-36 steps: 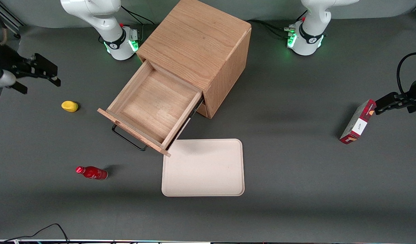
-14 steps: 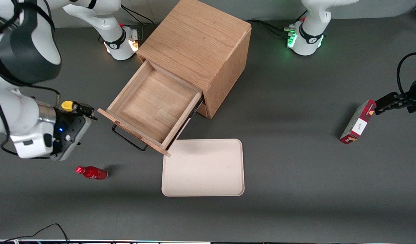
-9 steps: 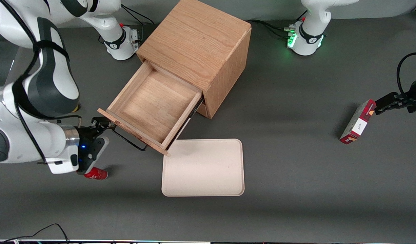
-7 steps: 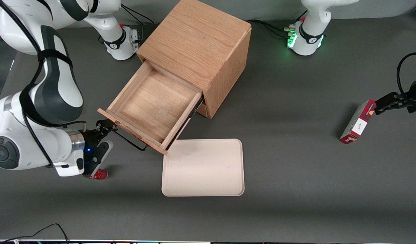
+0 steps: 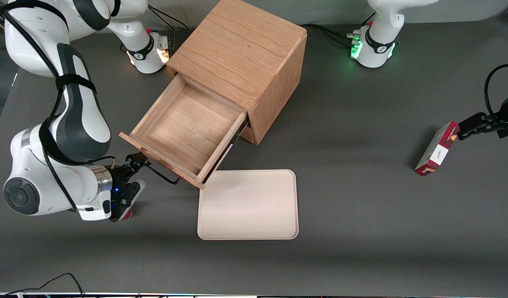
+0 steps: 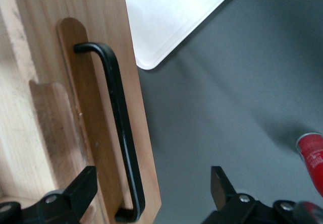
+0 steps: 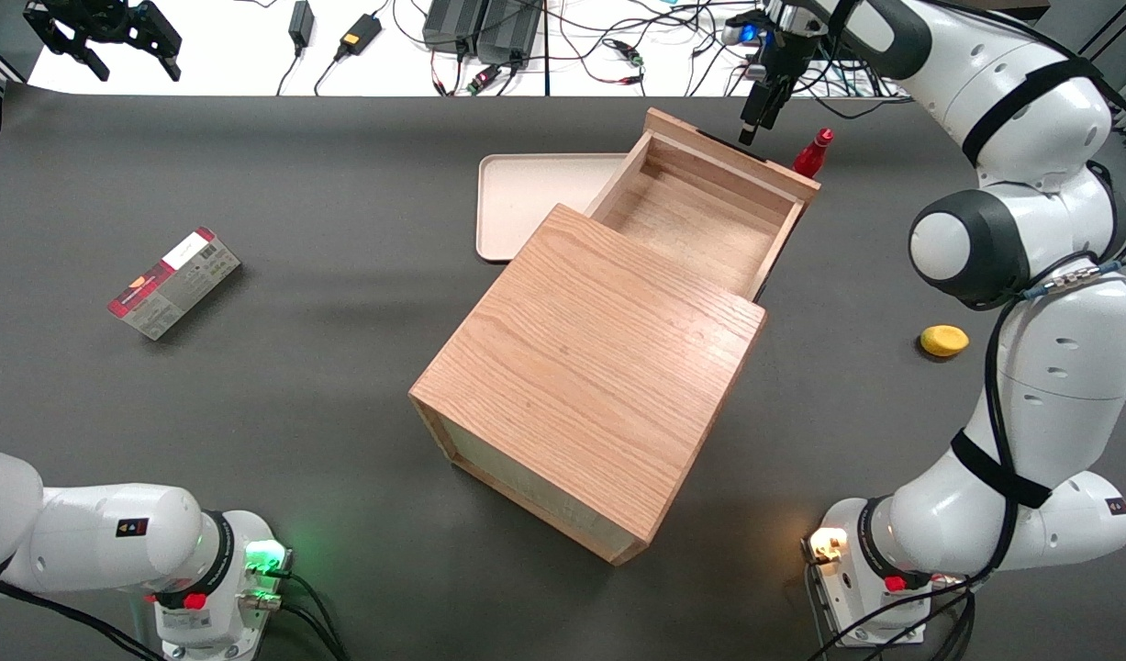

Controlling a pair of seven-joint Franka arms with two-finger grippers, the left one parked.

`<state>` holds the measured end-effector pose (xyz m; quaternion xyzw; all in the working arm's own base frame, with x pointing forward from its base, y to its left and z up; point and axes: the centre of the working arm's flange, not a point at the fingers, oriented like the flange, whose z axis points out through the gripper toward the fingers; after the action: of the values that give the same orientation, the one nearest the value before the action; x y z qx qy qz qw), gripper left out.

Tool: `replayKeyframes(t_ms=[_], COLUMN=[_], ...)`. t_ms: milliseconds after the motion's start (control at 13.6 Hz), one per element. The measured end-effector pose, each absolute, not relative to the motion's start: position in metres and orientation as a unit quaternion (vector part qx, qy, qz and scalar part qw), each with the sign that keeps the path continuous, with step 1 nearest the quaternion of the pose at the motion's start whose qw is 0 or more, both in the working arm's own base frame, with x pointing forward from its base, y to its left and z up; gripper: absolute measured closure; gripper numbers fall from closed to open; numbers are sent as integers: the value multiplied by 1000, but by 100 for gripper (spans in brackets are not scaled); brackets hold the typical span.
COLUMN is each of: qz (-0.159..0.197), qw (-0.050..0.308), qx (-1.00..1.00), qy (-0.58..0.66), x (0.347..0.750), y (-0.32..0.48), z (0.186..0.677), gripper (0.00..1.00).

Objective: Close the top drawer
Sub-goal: 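Bring the right gripper against the drawer front beside the black handle, then push the drawer front with the right gripper into the cabinet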

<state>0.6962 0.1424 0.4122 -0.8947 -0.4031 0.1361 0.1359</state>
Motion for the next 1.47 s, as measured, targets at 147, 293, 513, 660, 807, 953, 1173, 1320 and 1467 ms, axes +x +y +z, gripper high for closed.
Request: replayKeyframes(t_ms=[147, 293, 513, 660, 807, 953, 1173, 1320, 1467], qz=[139, 147, 149, 149, 155, 160, 159, 162, 164], qw=[138, 139, 142, 153, 163, 170, 180, 183, 188], qx=[-895, -899, -902, -909, -912, -914, -917, -918, -918], qy=[-400, -389, -380, -357, -342, -332, -318, -312, -308], x=[696, 694, 694, 693, 691, 685, 669, 655, 641], y=[144, 145, 144, 145, 148, 151, 159, 164, 168], z=[399, 389, 377, 365, 357, 355, 356, 359, 364], gripper=[0, 0, 0, 0, 0, 0, 0, 0, 0])
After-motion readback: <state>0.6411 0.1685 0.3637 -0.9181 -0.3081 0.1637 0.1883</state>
